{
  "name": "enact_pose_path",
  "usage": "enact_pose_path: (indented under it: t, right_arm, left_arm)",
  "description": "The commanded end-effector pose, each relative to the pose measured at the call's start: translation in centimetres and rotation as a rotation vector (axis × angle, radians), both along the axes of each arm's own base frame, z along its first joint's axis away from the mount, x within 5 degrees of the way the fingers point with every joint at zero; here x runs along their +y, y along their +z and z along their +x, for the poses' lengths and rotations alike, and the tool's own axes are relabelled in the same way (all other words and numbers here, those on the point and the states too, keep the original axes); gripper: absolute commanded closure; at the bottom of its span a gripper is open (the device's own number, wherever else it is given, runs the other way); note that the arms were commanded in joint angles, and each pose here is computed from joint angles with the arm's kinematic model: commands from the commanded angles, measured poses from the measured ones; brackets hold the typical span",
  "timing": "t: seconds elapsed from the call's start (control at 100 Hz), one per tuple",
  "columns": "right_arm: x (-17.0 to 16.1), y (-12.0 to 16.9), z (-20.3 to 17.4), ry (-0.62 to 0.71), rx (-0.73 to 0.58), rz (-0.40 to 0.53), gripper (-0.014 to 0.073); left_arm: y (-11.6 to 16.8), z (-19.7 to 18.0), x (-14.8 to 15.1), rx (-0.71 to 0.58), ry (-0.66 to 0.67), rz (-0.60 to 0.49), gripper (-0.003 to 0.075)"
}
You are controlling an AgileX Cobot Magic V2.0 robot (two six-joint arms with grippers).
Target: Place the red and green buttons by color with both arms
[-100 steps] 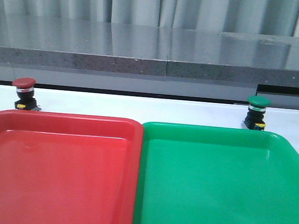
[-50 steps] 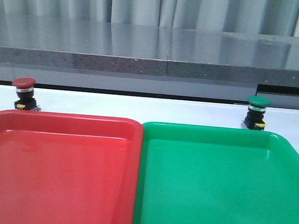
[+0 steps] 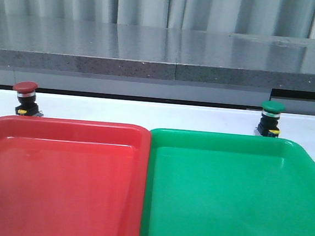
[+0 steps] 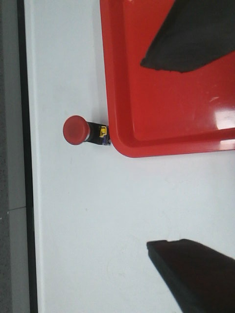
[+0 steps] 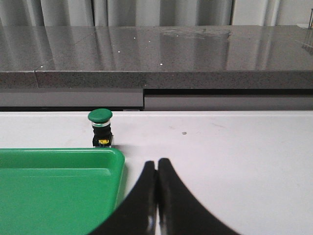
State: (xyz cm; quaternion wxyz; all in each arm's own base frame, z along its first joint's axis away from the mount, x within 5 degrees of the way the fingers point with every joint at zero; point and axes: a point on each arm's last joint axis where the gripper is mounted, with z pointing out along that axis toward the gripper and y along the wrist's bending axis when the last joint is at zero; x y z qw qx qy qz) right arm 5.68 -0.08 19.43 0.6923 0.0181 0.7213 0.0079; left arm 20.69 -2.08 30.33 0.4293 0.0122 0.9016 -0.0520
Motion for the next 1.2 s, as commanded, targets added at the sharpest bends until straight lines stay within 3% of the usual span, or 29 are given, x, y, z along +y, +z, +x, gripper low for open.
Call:
enact_pose_path:
  t: [0.0, 0.45, 0.77, 1.19]
  right_arm:
    - [0.0, 1.6, -0.3, -0.002, -0.128, -0.005, 0.065]
    - [0.0, 1.6, -0.3, -0.002, -0.128, -0.005, 0.065]
    - [0.0, 1.6, -0.3, -0.002, -0.128, -0.005, 0.065]
    - [0.0, 1.6, -0.3, -0.002, -0.128, -0.005, 0.065]
  left_arm:
    - [2.2, 2.1, -0.6, -0.103, -0.007, -0.023, 0.005]
    - [1.6, 10.8, -2.3, 0.088, -0.032, -0.05, 0.005]
    - [-0.9, 15.5, -3.3, 0.199, -0.027, -0.104, 0.005]
    - [-5.2, 19.7, -3.9, 0.298, -0.102, -0.027, 0.005]
